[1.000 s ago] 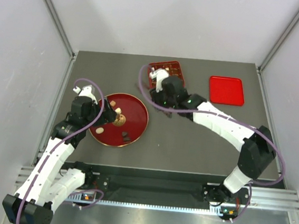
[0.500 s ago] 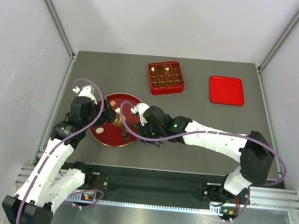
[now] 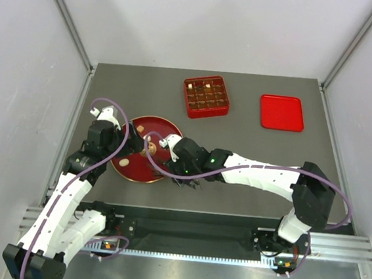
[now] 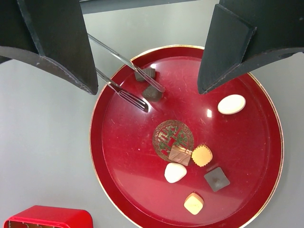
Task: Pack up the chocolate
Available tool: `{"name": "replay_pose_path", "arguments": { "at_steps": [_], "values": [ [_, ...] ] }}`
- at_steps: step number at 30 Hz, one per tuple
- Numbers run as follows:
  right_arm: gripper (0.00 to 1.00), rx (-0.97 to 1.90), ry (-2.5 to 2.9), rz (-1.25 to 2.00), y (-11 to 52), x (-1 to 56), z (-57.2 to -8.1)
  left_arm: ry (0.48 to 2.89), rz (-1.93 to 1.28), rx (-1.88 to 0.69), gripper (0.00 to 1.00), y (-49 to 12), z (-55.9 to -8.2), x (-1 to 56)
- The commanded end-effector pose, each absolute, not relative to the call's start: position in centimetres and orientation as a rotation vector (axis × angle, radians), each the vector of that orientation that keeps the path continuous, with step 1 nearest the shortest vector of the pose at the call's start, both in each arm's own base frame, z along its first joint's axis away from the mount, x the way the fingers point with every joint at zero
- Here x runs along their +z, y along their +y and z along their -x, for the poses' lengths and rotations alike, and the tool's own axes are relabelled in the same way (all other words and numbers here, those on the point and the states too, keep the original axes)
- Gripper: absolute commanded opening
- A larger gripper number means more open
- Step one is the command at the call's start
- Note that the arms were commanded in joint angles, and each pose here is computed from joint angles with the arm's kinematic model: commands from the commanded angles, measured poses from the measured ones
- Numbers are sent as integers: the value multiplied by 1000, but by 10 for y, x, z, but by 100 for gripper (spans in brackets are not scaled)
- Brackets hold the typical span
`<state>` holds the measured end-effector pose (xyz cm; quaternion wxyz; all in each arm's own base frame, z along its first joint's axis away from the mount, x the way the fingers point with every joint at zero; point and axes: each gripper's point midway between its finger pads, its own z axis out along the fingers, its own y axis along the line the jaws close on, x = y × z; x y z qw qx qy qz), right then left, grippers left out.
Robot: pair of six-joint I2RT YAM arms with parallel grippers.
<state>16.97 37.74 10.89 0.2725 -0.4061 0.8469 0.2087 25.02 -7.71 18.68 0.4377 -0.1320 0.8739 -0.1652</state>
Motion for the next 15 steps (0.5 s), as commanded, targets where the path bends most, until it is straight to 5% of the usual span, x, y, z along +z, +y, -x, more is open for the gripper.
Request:
{"name": "replay_pose_path", "arguments": {
  "at_steps": [1,15],
  "values": [
    [44,562,2251,1090,392,107,-166,2146,313,-425,91,-79,-253,190],
    [38,431,2301,985,372,110,-193,2141,315,-426,91,-79,-253,192]
  ]
}}
